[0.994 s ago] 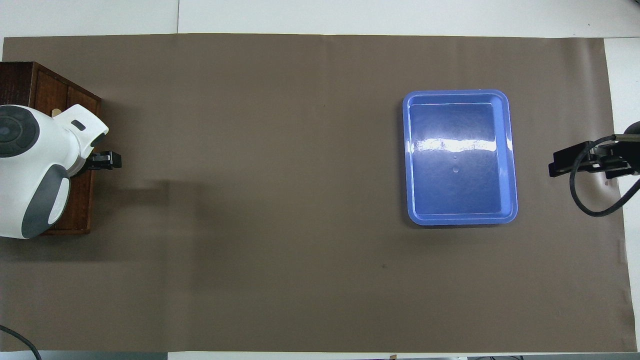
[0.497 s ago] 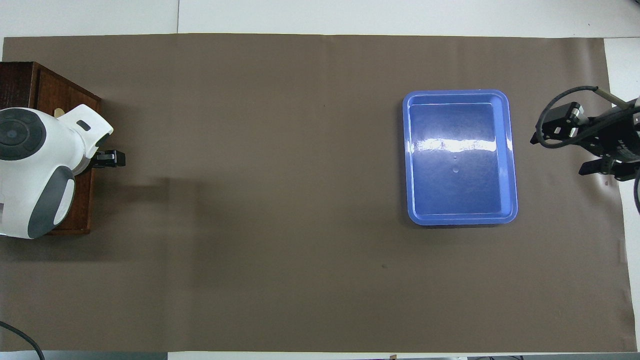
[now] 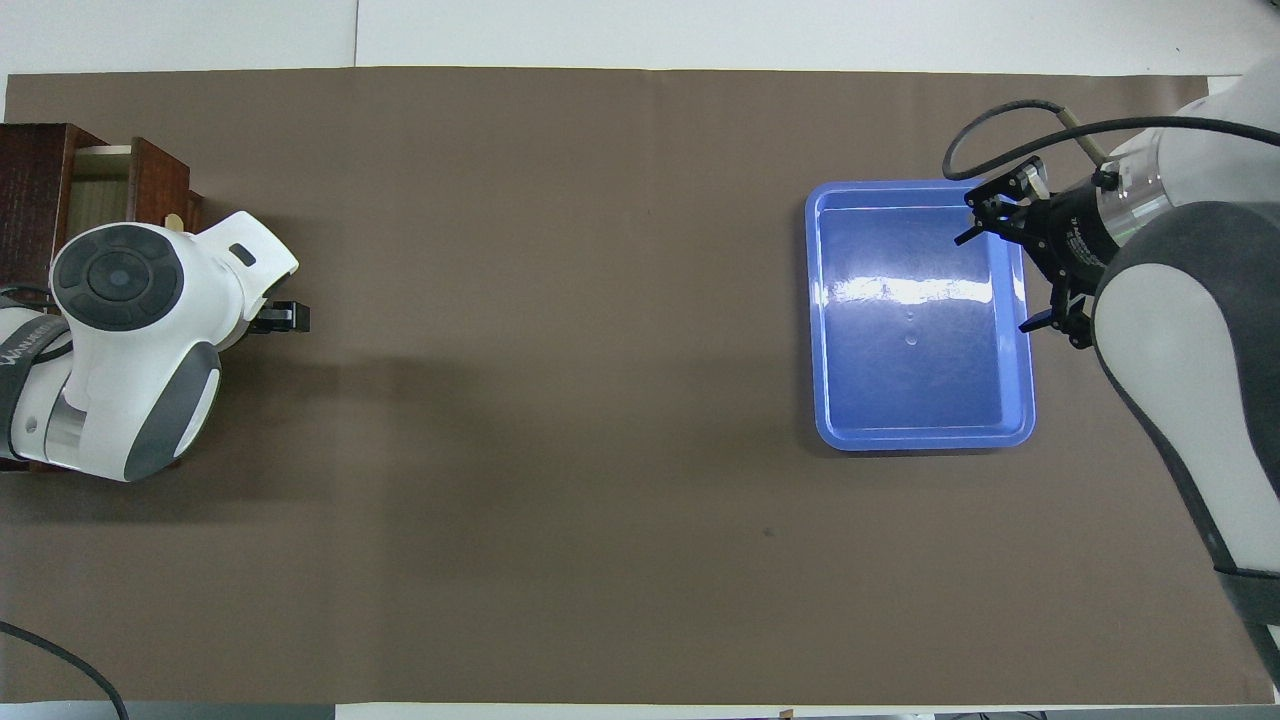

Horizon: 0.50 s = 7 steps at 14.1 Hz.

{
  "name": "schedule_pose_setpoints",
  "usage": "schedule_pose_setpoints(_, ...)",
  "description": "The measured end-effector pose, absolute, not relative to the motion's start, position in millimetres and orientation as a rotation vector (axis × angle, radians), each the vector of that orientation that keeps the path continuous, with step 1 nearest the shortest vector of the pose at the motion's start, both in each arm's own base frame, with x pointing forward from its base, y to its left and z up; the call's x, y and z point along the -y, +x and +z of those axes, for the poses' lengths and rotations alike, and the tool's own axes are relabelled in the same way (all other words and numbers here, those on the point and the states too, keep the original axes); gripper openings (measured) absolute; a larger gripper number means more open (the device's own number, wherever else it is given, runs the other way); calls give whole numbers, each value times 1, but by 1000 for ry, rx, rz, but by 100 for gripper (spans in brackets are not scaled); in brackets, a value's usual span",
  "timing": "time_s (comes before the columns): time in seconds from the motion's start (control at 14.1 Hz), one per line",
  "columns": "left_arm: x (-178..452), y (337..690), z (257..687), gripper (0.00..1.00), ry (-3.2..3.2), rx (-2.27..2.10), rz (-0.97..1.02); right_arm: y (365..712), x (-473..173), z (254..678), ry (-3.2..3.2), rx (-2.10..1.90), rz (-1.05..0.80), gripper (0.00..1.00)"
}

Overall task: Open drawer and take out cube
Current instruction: 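Pull the drawer open with the left gripper while the right gripper rises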

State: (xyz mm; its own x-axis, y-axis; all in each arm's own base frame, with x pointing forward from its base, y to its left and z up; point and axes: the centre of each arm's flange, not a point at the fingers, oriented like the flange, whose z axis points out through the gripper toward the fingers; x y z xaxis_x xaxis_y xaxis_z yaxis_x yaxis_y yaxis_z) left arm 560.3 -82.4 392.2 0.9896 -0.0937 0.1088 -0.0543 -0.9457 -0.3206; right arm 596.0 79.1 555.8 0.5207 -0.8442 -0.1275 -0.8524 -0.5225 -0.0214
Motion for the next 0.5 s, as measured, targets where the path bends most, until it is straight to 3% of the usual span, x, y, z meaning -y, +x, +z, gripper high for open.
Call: schedule_pose_setpoints(0.5, 149, 549, 398, 100, -2871, -127, -204, 624, -164, 528, -2356, -1807, 272, 96)
